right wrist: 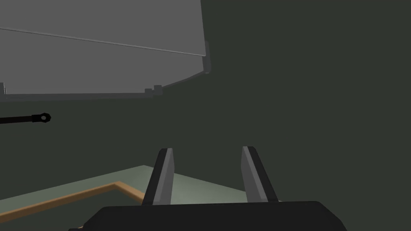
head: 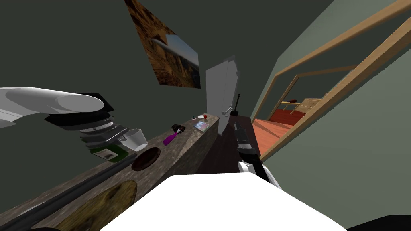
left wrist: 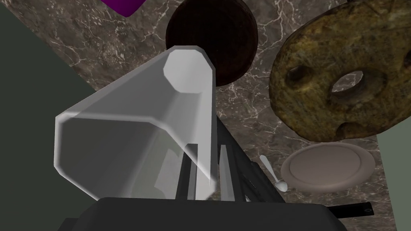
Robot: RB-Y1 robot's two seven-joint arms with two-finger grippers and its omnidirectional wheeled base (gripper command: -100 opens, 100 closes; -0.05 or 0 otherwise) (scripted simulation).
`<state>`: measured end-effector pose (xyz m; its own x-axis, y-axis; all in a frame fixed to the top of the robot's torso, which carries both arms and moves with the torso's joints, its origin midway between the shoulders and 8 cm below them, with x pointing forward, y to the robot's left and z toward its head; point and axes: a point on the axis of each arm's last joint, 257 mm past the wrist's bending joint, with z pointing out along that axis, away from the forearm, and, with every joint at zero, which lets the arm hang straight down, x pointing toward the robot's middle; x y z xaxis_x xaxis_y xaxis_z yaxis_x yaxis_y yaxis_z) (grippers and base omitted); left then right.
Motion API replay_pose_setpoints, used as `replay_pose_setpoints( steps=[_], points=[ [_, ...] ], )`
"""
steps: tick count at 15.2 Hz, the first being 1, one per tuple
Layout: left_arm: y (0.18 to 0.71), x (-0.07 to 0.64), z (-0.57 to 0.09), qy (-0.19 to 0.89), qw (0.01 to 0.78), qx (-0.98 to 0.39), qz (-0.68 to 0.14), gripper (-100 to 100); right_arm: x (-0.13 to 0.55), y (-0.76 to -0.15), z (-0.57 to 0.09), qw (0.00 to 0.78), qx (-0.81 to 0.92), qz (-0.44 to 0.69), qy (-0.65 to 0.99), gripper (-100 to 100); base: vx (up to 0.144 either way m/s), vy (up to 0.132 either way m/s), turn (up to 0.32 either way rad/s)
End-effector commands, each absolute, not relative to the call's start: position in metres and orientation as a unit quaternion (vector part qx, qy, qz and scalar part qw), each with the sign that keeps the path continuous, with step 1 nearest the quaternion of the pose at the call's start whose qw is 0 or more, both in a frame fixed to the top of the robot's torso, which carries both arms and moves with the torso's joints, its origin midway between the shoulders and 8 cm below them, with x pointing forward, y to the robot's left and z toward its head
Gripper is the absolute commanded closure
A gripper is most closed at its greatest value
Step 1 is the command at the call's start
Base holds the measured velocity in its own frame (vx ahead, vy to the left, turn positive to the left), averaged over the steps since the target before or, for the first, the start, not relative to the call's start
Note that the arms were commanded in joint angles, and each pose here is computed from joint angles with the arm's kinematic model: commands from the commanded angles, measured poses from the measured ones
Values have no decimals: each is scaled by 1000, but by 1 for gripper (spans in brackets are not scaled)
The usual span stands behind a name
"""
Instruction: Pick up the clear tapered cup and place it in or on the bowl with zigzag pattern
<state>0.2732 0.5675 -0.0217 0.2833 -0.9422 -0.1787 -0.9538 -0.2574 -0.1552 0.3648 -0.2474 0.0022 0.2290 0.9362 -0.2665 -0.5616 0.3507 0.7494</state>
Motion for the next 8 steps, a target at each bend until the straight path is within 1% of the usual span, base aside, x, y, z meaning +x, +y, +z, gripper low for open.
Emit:
replay_pose_setpoints(
  steps=[1, 5, 6, 8],
  points=[
    [568, 273, -22, 598, 117, -793, 25, -100, 365, -247, 2, 739, 261, 507, 359, 0, -23, 35, -5],
    [568, 273, -22, 598, 116, -793, 25, -100, 365, -247, 2, 739, 261, 507, 359, 0, -2, 3, 0],
    [555, 276, -6, 603, 115, -789, 24, -100, 365, -247, 2, 739, 261, 507, 359, 0, 24, 20, 94],
    [547, 277, 4, 606, 114, -787, 24, -100, 365, -247, 2, 739, 261, 506, 359, 0, 47, 47, 127]
  ],
)
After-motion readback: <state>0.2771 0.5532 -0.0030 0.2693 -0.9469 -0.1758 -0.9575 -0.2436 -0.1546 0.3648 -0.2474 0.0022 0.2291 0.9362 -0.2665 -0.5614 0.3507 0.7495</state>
